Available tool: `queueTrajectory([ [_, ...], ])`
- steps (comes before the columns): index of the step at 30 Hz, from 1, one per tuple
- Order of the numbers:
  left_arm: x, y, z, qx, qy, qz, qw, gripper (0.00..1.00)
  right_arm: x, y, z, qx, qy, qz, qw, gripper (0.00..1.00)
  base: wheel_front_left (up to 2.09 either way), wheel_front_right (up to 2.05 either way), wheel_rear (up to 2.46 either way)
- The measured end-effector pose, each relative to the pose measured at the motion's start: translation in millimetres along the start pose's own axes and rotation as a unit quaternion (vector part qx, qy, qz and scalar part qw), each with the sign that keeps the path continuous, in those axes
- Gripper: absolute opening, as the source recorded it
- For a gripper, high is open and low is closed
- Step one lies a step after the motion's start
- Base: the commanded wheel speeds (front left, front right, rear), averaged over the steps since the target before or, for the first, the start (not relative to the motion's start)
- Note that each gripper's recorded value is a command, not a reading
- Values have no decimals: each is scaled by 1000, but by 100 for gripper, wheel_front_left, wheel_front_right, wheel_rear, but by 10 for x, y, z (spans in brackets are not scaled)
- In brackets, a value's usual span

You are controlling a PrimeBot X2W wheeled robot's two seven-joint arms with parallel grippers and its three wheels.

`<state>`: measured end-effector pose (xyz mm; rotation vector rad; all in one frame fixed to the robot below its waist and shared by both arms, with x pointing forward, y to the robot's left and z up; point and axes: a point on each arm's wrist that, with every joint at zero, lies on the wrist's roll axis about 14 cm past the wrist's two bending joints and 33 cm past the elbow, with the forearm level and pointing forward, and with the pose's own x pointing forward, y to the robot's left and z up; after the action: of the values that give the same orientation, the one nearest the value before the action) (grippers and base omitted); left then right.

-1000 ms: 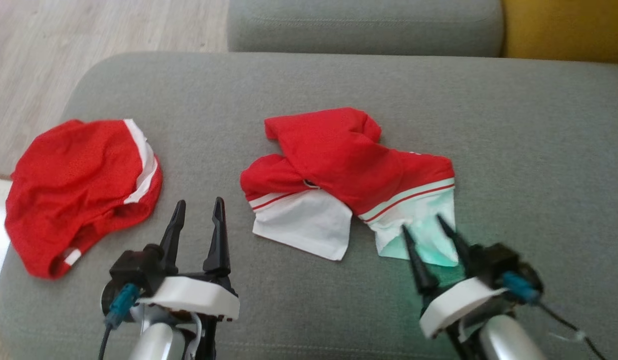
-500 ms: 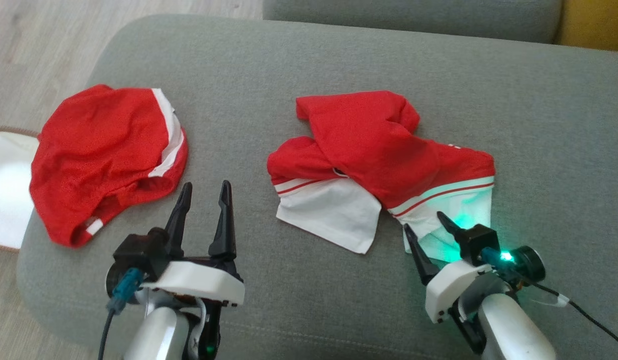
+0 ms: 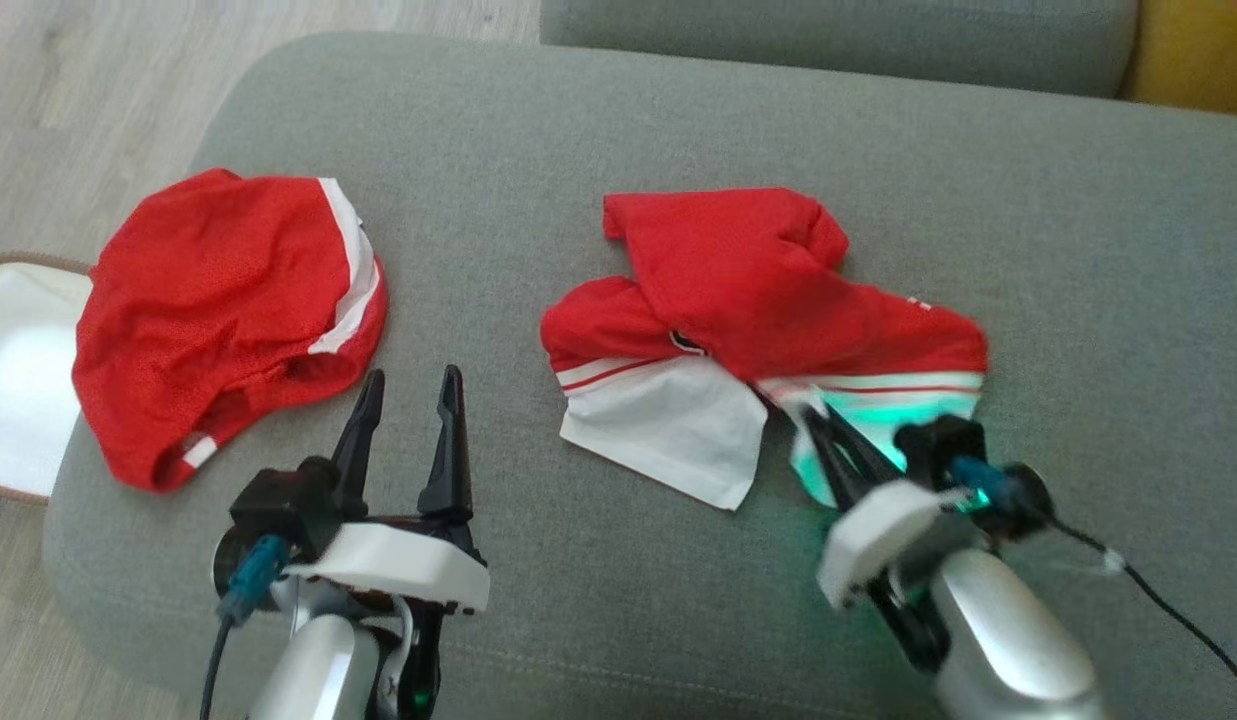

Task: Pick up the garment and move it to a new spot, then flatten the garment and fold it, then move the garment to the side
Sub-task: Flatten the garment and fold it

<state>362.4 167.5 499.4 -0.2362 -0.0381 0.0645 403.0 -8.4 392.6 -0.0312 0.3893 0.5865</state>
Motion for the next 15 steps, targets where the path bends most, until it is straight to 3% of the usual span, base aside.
queueTrajectory([
  [4, -26, -23, 74, -3, -11, -3, 1000, 100, 92, 355, 627, 20, -69, 58, 996, 0, 0, 0, 0],
  [7, -61, -23, 141, -6, -21, -1, 1000, 100, 85, 641, 1304, 33, -139, 110, 984, 0, 0, 0, 0],
  [11, -142, -12, 213, -7, -33, 1, 999, 100, -92, 859, 2260, 84, -243, 166, 952, 0, 0, 0, 0],
  [15, -264, 40, 225, -9, -36, 13, 999, 100, -307, 584, 3015, 137, -354, 146, 914, 0, 0, 0, 0],
])
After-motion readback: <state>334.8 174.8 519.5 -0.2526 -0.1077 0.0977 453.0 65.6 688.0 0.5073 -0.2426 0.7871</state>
